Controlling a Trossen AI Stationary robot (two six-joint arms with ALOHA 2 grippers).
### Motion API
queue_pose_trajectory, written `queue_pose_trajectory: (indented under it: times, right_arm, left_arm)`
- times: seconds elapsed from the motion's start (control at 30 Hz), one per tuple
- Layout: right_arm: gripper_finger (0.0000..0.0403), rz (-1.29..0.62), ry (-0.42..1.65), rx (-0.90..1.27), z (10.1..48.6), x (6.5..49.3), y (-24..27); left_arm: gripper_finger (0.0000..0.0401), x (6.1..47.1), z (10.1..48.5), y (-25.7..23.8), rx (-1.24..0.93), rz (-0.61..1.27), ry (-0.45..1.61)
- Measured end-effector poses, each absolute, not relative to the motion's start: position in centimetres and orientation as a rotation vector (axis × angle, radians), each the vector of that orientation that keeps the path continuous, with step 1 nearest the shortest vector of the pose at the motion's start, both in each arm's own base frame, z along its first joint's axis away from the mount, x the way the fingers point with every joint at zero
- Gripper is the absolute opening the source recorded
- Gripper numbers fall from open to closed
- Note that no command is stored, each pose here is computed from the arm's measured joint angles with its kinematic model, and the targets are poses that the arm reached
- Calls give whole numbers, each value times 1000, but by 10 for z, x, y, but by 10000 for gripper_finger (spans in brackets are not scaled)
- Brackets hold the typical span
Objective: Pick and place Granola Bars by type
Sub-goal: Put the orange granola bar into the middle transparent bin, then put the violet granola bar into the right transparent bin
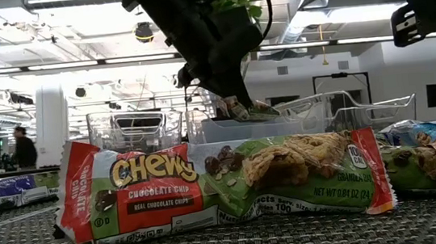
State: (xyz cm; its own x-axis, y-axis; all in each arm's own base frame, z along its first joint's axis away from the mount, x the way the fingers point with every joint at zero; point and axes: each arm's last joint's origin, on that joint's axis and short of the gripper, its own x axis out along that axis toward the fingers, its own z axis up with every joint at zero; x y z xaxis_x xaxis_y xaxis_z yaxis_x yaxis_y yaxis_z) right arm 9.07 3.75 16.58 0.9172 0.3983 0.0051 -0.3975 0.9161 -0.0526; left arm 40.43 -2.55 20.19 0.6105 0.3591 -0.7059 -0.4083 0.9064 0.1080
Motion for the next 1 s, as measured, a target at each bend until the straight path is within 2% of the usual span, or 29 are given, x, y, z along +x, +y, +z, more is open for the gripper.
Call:
queue_pose_trajectory:
  times: [0.4,0.67,1.0]
  right_arm:
    - [134,409,-16,-51,166,91,37]
    - [134,409,-16,-51,166,91,37]
    - [134,409,-16,-51,166,91,37]
  left_arm:
    - [99,404,202,-26,-70,442,800]
    - [105,403,207,-36,-67,418,780]
    - [105,389,248,-56,-175,365,649]
